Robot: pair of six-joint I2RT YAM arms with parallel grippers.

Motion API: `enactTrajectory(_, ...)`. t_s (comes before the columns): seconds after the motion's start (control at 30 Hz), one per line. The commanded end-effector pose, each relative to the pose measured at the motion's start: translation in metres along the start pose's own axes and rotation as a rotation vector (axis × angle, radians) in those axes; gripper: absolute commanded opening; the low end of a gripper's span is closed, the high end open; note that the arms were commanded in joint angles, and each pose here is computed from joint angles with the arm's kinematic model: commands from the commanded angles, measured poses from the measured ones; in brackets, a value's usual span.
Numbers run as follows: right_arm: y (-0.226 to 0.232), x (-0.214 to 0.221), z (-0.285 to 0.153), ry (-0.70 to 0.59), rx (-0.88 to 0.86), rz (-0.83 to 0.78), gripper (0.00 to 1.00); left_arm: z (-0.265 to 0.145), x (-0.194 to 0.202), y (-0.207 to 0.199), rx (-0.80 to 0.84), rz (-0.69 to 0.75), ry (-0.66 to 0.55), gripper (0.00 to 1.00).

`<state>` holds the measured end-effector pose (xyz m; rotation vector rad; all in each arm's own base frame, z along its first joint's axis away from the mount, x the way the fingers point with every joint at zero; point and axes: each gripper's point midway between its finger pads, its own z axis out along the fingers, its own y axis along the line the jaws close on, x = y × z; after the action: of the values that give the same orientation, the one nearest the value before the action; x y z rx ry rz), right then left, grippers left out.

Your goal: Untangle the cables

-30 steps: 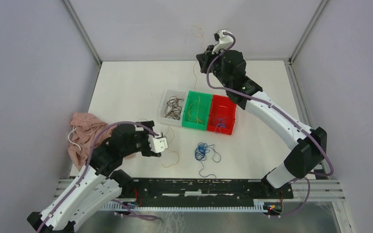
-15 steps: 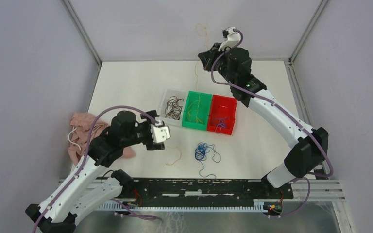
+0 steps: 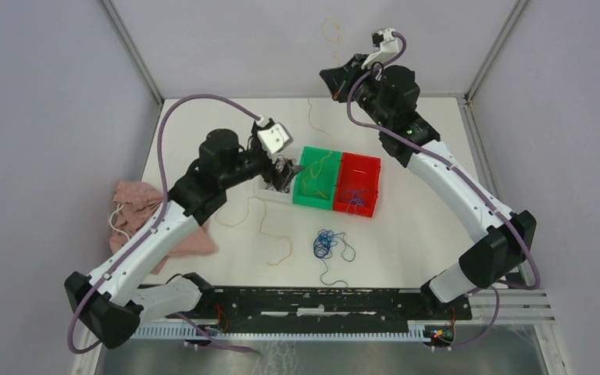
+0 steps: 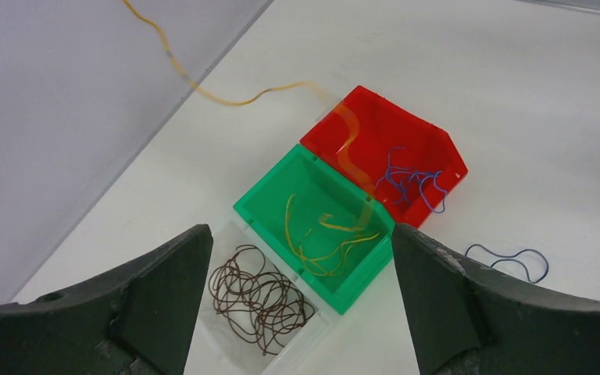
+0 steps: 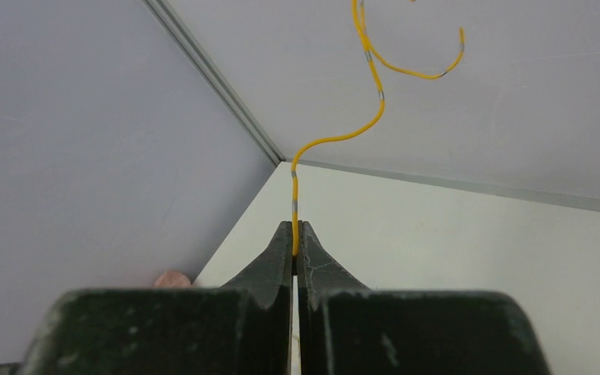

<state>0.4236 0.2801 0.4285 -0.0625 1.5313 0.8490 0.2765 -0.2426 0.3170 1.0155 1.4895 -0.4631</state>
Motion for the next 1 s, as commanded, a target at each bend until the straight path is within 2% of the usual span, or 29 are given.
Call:
enactTrajectory(0.0, 0.029, -0.043, -0.019, -0.076, -0.085, -0.012, 0.01, 0.012, -0.053, 0.012, 0.004, -0.112, -0.161, 0.90)
enactTrajectory(0.13, 0.016, -0.008, -0.023, -0.001, -0.080, -0.008, 0.01, 0.008, -0.058, 0.017, 0.029, -0.128, -0.201, 0.86)
enactTrajectory(0.27, 0.013, 0.018, -0.029, 0.031, -0.115, 0.034, 0.01, 0.006, -0.052, 0.017, 0.049, -0.086, -0.207, 0.86)
enactTrajectory(0.5, 0.020, 0.039, -0.043, 0.057, -0.179, 0.158, 0.01, 0.026, -0.049, 0.021, 0.066, -0.126, -0.240, 0.85)
enactTrajectory(0.6, 0.025, 0.043, -0.050, 0.060, -0.188, 0.186, 0.01, 0.033, -0.047, 0.019, 0.092, -0.132, -0.228, 0.81)
enactTrajectory(0.73, 0.030, 0.044, -0.060, 0.057, -0.197, 0.200, 0.01, 0.038, -0.040, 0.009, 0.160, -0.126, -0.197, 0.71)
enactTrajectory(0.97, 0.042, 0.049, -0.069, 0.068, -0.215, 0.233, 0.01, 0.040, -0.040, 0.014, 0.143, -0.127, -0.190, 0.62)
